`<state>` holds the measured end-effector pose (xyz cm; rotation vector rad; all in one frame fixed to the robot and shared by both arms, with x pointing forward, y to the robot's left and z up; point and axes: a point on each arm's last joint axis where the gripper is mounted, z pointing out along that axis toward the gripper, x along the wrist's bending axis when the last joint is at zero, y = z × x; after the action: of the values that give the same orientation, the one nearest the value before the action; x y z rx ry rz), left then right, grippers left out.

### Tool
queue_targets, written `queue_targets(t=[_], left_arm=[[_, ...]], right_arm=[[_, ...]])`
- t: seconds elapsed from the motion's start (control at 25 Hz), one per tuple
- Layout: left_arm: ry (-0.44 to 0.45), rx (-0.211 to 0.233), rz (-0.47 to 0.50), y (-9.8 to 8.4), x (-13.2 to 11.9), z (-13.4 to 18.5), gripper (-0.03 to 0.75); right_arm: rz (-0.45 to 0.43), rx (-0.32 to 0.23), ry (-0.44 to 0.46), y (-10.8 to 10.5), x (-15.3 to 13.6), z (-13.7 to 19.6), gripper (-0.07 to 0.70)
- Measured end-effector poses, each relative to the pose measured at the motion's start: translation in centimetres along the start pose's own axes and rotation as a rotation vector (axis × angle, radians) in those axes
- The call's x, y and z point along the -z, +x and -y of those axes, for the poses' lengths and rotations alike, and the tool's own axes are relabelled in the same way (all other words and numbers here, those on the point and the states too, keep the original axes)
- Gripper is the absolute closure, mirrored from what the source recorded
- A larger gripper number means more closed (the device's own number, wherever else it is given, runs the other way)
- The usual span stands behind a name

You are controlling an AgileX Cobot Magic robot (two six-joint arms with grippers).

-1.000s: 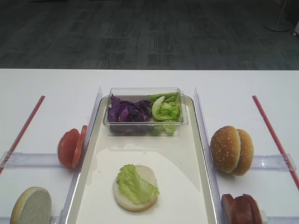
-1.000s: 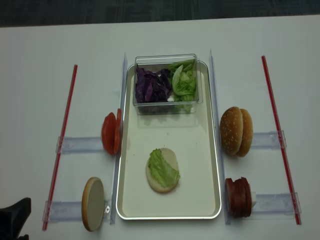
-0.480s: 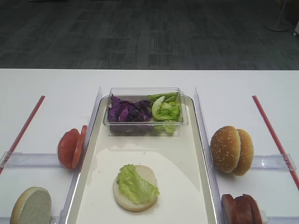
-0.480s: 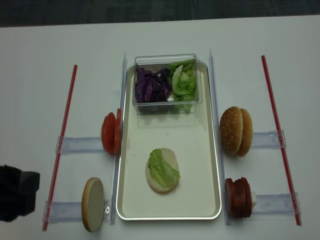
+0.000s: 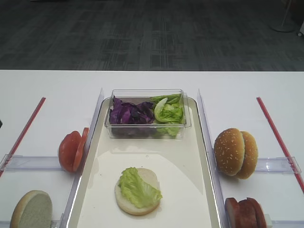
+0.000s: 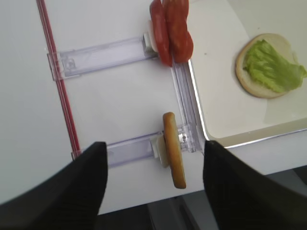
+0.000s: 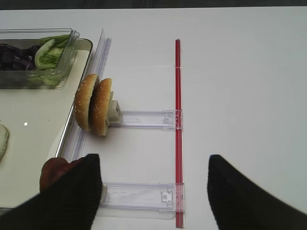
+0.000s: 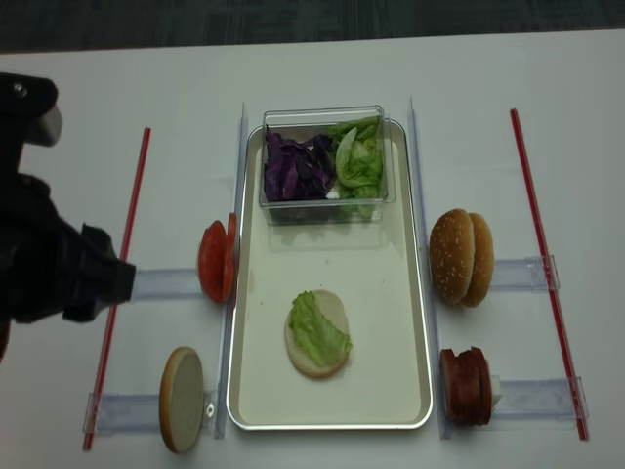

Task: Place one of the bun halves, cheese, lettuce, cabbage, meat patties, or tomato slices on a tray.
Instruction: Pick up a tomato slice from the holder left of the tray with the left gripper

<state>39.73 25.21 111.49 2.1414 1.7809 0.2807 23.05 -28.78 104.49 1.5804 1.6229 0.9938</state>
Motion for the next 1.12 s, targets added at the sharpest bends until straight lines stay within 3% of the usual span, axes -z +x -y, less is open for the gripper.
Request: queue_targets(t=[0.48,0.8,1.12], left_arm=[[0.115,0.040,-0.012,-0.8,-3.8,-6.1,0.301],[0.181,-0.039,-0.040,-4.8,-7.0,-8.2,0.303],[0.225,0.038,-0.178,-7.6,-11.0,-8.9,0.328]], right_arm=[[0.000,0.000,0.000,0.0,0.0,0.0,0.131],[0.002,0.001,0.000,0.0,0.0,0.0,0.131],[0.002,0.001,0.000,0.0,0.0,0.0,0.131]])
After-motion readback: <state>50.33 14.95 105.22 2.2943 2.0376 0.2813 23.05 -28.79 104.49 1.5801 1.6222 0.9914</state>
